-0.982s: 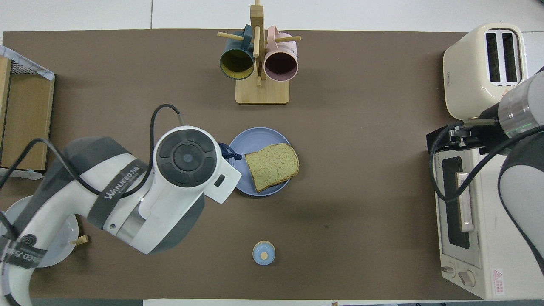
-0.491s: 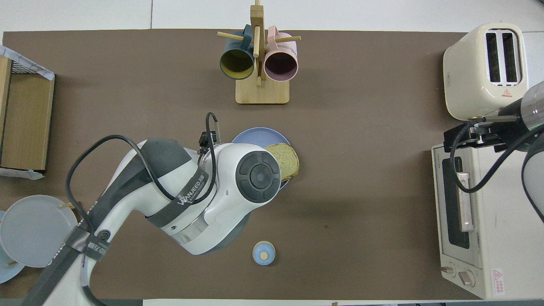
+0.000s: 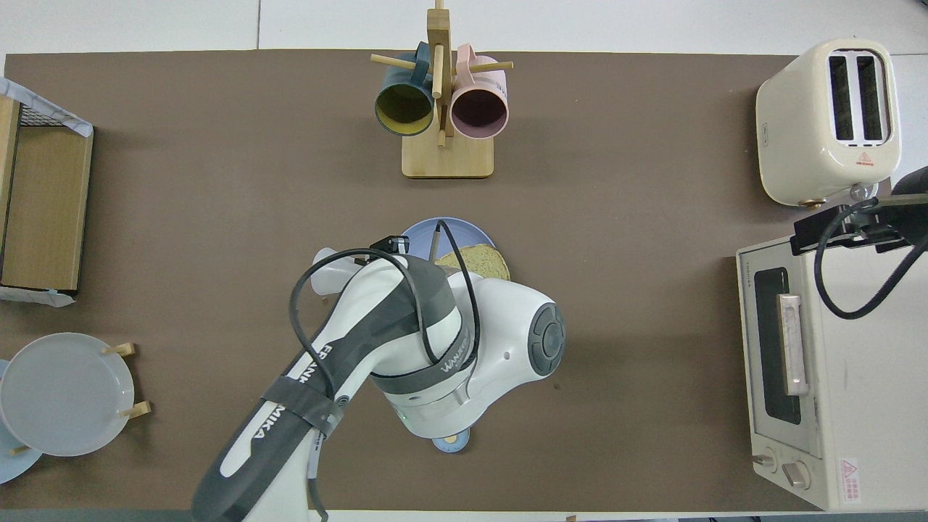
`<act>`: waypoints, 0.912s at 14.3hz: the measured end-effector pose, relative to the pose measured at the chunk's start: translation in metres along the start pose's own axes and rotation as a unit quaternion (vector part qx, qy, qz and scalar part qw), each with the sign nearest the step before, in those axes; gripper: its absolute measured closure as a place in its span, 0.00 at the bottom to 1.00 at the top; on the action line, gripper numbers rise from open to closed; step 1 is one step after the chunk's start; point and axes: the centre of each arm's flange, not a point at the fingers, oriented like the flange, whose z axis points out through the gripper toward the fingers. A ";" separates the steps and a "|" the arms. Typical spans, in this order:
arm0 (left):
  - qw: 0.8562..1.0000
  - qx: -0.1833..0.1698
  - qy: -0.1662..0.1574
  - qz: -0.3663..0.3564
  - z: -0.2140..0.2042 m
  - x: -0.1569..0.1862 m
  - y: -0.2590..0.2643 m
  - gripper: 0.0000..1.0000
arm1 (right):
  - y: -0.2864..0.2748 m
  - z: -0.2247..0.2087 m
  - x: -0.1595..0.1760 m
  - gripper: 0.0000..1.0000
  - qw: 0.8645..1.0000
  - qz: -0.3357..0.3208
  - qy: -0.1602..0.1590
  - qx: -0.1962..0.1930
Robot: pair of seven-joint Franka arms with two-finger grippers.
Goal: Put bread on plate and add seasoning
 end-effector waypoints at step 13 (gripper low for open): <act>0.980 0.097 -0.159 0.072 0.021 0.064 0.028 0.59 | 0.000 0.000 0.000 0.00 1.000 0.000 0.001 0.000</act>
